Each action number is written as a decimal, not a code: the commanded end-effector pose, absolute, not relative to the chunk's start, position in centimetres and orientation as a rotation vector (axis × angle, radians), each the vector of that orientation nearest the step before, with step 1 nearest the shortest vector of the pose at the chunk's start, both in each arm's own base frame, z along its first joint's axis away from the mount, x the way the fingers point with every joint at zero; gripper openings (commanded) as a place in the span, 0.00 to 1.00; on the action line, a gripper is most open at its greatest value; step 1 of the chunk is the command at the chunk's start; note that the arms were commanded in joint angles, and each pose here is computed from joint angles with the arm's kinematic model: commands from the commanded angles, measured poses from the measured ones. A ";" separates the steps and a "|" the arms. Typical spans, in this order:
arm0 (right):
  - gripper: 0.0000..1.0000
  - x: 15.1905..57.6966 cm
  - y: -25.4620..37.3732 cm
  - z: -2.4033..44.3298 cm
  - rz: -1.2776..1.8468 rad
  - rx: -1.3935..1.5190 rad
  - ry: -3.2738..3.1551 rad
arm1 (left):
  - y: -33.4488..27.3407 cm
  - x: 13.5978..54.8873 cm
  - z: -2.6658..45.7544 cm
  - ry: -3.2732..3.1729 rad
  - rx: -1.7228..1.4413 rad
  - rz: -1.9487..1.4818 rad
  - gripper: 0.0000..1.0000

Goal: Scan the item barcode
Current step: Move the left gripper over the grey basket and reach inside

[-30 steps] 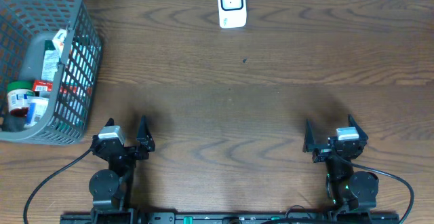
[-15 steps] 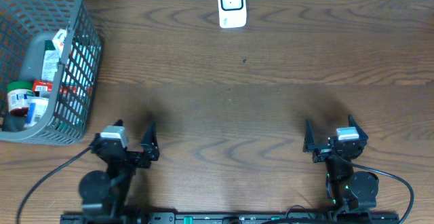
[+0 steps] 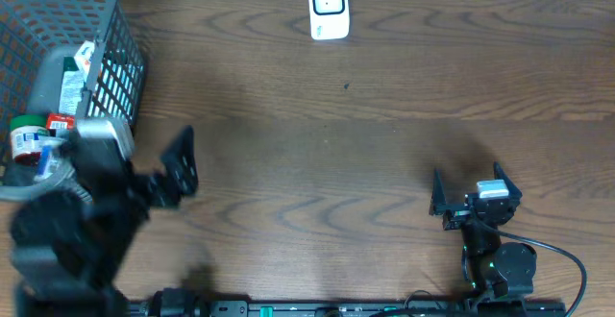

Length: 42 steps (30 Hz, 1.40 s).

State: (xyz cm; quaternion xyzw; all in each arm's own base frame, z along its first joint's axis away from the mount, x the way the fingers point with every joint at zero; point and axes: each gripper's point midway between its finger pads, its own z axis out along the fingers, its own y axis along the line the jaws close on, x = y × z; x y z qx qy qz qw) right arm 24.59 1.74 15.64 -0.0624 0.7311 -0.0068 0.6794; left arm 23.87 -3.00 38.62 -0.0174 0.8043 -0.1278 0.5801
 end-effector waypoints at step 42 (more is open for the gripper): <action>0.99 24.6 1.4 15.6 -0.032 -0.133 1.642 | 26.7 30.2 22.7 2.677 -1.004 -0.023 0.81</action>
